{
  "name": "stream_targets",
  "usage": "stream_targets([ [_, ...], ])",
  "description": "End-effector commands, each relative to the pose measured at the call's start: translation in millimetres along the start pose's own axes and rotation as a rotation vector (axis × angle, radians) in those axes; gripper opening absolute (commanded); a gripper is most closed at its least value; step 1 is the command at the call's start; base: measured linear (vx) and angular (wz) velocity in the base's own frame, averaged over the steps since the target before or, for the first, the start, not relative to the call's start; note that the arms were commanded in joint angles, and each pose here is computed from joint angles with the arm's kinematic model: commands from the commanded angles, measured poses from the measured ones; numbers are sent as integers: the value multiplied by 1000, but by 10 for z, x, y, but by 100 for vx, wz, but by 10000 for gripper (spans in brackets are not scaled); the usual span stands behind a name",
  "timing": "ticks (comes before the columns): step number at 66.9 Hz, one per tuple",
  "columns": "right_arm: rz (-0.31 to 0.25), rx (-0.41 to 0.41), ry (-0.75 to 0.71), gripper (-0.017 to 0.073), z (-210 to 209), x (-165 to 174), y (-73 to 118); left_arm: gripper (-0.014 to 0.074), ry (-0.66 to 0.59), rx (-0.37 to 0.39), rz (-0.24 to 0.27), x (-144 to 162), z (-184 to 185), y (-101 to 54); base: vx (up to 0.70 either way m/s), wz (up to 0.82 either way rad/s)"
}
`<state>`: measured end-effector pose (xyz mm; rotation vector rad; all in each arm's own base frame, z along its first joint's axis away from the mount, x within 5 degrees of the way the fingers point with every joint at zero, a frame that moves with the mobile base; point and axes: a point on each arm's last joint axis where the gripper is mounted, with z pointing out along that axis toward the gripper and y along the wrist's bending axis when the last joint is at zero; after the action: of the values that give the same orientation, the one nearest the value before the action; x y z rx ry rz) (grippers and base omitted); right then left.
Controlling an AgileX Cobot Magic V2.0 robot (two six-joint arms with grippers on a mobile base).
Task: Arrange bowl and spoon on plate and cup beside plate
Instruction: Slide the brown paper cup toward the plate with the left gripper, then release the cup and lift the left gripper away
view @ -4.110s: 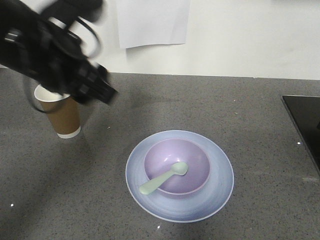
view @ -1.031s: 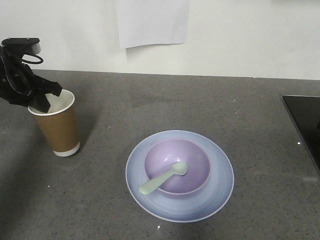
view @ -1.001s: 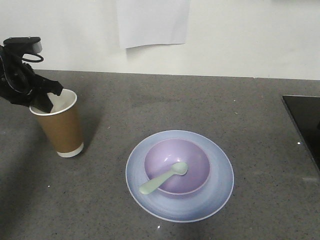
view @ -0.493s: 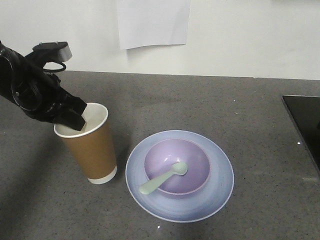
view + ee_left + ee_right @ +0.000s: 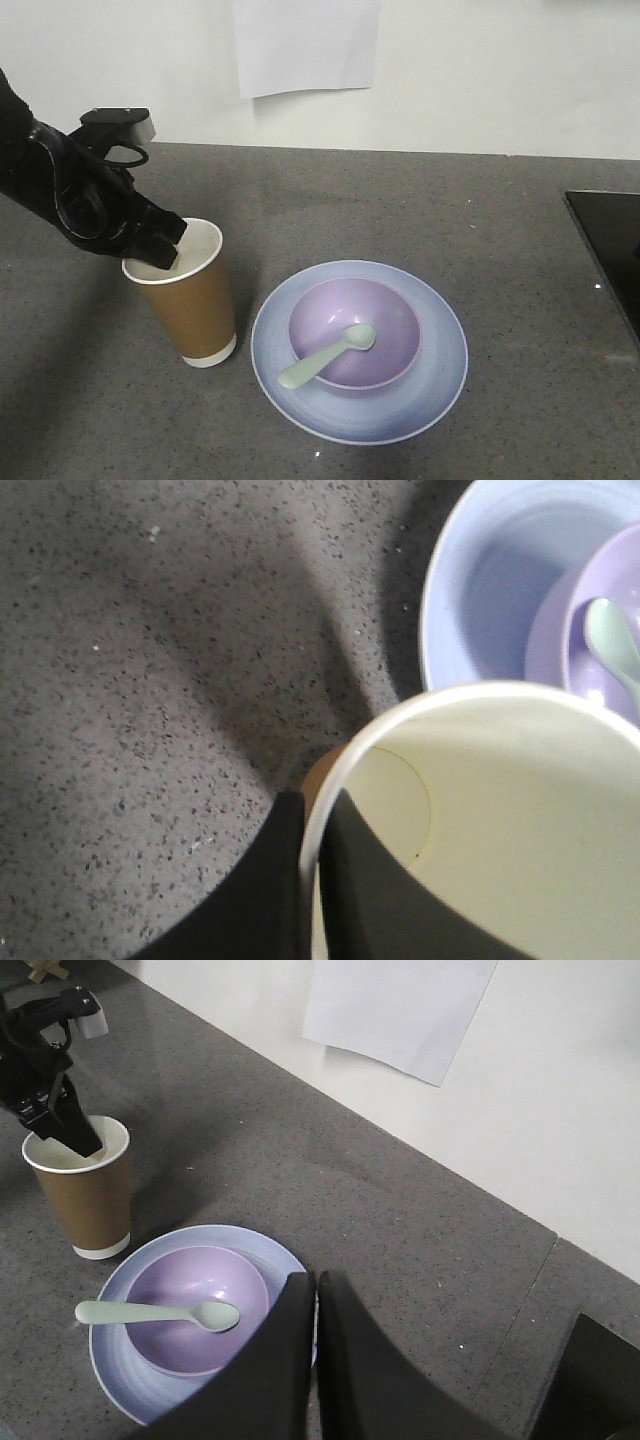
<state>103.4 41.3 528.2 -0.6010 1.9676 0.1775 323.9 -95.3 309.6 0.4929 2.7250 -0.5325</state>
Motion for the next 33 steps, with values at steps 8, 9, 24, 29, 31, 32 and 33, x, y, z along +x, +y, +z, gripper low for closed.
stream_targets([
  [8,5,0,-18,-3,-40,-34,2,-8,-72,17,-1,-78,-40,-69,0,0],
  [9,5,0,-18,-3,-40,-34,2,-8,-72,17,-1,-81,-32,-66,0,0],
  [24,5,0,-18,-3,-40,-34,2,-7,-72,15,-5,-98,13,-49,0,0],
  [29,5,0,-18,-3,-40,-34,2,-4,-76,14,-5,-102,13,-47,0,0],
  [31,5,0,-18,-3,-40,-34,2,-1,-76,15,-5,-102,13,-48,0,0],
  [32,5,0,-18,-3,-40,-34,2,3,-79,14,-5,-103,9,-49,0,0],
  [33,5,0,-18,-3,-40,-34,2,6,-80,14,-5,-104,9,-49,0,0],
])
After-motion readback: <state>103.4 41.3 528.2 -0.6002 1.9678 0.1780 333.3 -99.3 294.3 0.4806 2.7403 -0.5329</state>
